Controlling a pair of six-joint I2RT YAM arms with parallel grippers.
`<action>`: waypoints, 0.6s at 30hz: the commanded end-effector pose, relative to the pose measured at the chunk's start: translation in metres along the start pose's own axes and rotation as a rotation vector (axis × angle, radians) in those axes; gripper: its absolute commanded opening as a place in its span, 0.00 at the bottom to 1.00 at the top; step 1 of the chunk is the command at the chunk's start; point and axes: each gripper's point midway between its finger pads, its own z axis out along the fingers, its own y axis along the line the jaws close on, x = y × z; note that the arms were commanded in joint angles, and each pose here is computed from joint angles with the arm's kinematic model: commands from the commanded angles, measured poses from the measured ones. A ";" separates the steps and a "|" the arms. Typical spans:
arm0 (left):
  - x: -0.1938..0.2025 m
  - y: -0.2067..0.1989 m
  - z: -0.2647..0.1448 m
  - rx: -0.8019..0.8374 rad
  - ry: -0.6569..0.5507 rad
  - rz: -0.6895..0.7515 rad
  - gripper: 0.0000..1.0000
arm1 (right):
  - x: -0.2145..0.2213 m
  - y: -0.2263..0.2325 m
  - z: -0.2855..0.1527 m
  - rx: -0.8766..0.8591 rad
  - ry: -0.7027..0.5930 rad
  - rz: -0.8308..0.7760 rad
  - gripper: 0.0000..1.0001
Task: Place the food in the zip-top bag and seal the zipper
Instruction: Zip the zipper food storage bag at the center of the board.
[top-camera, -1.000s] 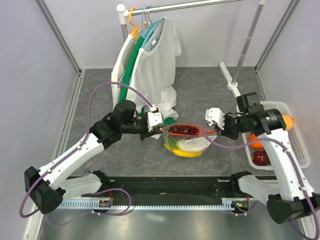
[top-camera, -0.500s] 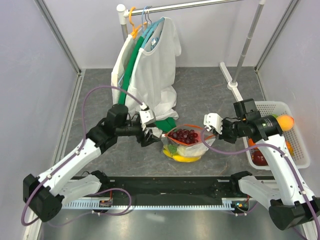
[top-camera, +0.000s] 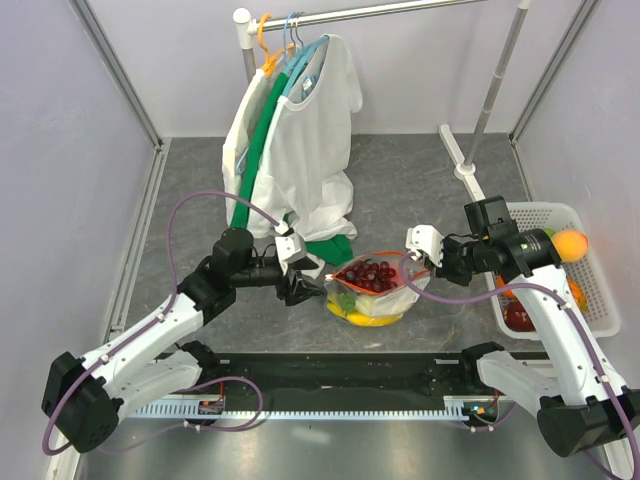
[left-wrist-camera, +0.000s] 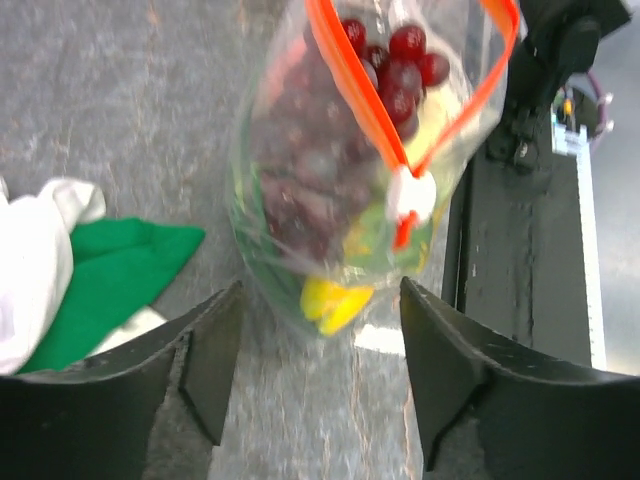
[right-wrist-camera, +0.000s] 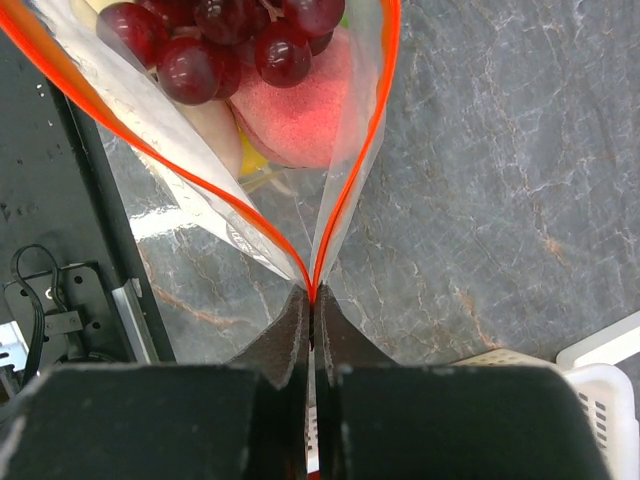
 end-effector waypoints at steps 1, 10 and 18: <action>-0.038 0.002 0.011 0.018 -0.122 0.037 0.63 | -0.004 -0.006 0.004 0.012 -0.016 0.001 0.00; -0.045 0.008 0.019 0.013 -0.094 0.053 0.20 | -0.010 -0.010 0.000 0.021 -0.029 -0.004 0.00; -0.050 -0.023 0.009 0.142 -0.113 0.052 0.45 | -0.010 -0.012 0.000 0.021 -0.018 0.007 0.00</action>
